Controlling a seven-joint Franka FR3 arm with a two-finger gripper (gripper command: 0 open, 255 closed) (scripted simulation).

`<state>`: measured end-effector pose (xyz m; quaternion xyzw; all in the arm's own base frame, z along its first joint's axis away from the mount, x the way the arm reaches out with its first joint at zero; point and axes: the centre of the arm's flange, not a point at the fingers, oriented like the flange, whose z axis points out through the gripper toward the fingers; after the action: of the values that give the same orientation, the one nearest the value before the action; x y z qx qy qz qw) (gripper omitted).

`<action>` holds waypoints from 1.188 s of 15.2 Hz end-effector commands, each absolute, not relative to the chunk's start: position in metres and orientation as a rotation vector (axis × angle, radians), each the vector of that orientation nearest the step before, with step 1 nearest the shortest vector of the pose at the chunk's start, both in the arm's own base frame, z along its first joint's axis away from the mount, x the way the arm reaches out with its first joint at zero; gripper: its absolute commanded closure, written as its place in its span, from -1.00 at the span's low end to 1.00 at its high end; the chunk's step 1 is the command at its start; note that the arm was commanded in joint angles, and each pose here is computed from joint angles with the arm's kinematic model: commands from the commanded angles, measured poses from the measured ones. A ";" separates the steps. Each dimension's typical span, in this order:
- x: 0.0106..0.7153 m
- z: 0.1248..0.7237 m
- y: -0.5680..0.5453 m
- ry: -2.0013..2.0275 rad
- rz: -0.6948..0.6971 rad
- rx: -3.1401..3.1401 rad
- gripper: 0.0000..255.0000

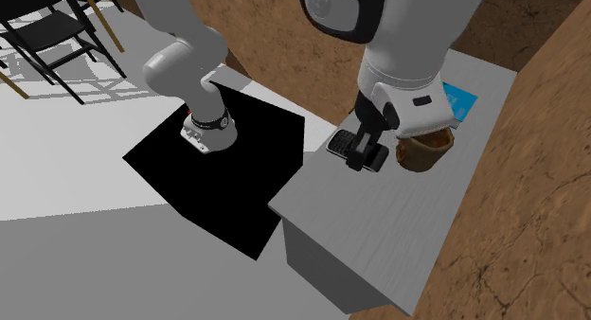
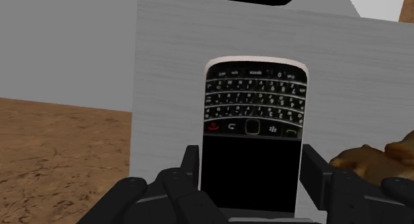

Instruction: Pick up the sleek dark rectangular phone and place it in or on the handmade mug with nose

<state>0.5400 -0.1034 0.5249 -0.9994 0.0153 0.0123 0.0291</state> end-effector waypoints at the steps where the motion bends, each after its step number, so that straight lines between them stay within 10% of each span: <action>1: 0.549 0.525 -0.080 0.048 0.038 -3.083 1.00; 18: 0.643 0.530 0.116 0.048 0.038 -3.083 1.00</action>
<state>0.6384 0.1085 0.5279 -0.9994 0.0148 0.0127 0.0290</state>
